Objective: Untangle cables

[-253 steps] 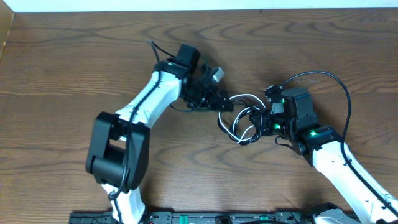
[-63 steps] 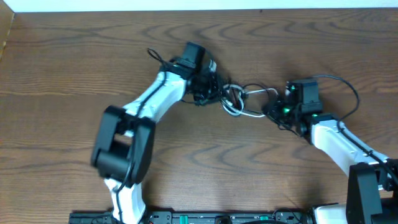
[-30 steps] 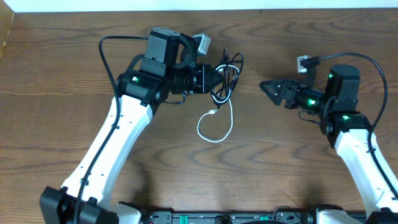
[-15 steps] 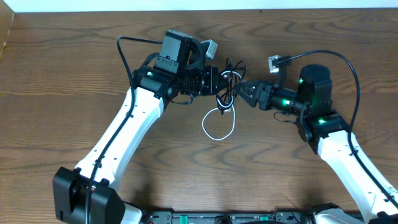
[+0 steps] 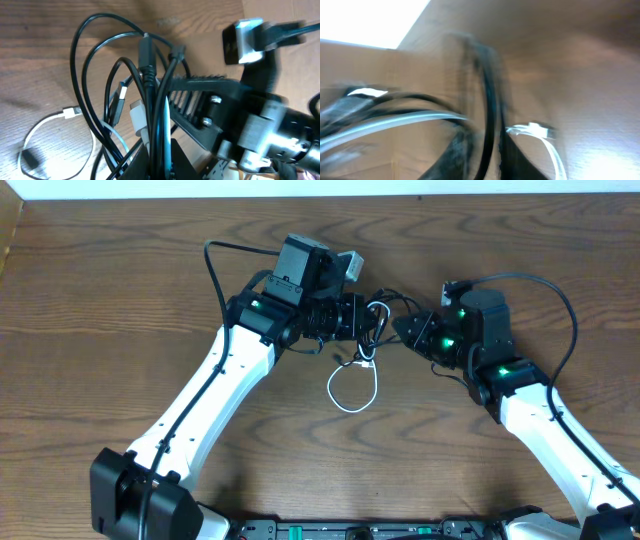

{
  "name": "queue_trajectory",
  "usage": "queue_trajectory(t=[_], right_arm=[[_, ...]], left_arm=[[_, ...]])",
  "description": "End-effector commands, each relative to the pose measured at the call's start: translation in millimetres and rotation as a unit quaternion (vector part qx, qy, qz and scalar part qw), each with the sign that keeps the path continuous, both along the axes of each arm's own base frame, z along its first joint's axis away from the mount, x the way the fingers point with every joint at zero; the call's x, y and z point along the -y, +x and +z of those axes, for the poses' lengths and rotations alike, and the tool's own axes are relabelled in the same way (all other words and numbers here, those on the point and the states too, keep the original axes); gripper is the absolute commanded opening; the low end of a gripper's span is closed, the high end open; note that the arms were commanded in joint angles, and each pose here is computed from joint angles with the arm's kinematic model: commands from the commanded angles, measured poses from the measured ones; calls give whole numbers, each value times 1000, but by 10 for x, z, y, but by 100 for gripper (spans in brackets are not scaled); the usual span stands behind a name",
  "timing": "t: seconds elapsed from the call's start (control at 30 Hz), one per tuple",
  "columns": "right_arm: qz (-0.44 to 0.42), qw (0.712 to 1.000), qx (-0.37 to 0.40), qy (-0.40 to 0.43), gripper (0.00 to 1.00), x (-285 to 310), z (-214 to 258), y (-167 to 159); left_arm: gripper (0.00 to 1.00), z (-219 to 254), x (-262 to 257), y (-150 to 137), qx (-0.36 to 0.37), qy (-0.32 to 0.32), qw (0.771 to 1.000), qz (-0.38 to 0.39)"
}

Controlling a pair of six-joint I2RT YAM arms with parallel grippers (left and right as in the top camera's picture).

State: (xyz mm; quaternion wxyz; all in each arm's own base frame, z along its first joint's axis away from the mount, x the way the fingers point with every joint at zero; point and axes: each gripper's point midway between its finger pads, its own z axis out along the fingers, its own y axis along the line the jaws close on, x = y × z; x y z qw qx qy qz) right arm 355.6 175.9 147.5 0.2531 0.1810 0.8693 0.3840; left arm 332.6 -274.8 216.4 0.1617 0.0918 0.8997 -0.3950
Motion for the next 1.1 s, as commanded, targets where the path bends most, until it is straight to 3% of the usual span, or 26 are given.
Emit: queue_trajectory(t=[0.0, 0.13, 0.33, 0.47, 0.5, 0.6, 0.67, 0.73, 0.87, 0.93, 1.07], right_arm=[[-85, 991, -53, -92, 10, 455, -345, -31], [-136, 956, -131, -225, 1, 1146, -708, -322], [-157, 902, -196, -351, 1, 1797, -860, -679], [-160, 887, -214, -376, 14, 1996, -874, -771], [-168, 883, -219, -379, 23, 2061, -874, -790], [-173, 881, -223, -380, 26, 2128, -874, -799], [-161, 887, -221, -372, 27, 2095, -883, -789], [-115, 907, -201, -351, 36, 1941, -888, -714], [33, 954, -97, -283, 77, 1429, -767, -455], [86, 967, -43, -236, 86, 1174, -617, -356], [169, 976, 80, -113, 86, 657, -74, -189]], left_arm=[[7, 55, -136, 170, 18, -3, 1000, 24], [7, 228, -380, 360, 46, -16, 997, 58], [7, 791, -639, 537, 133, -65, 985, 85], [7, 1007, -831, 570, 165, -72, 978, 106], [7, 1046, -890, 578, 170, -72, 976, 113], [7, 1062, -948, 585, 171, -71, 975, 120], [7, 1040, -944, 569, 166, -70, 976, 119], [7, 1027, -938, 558, 162, -69, 977, 118], [7, 1013, -868, 515, 158, -70, 979, 108], [7, 999, -805, 475, 154, -70, 981, 100], [8, 976, -636, 379, 147, -72, 983, 78]])
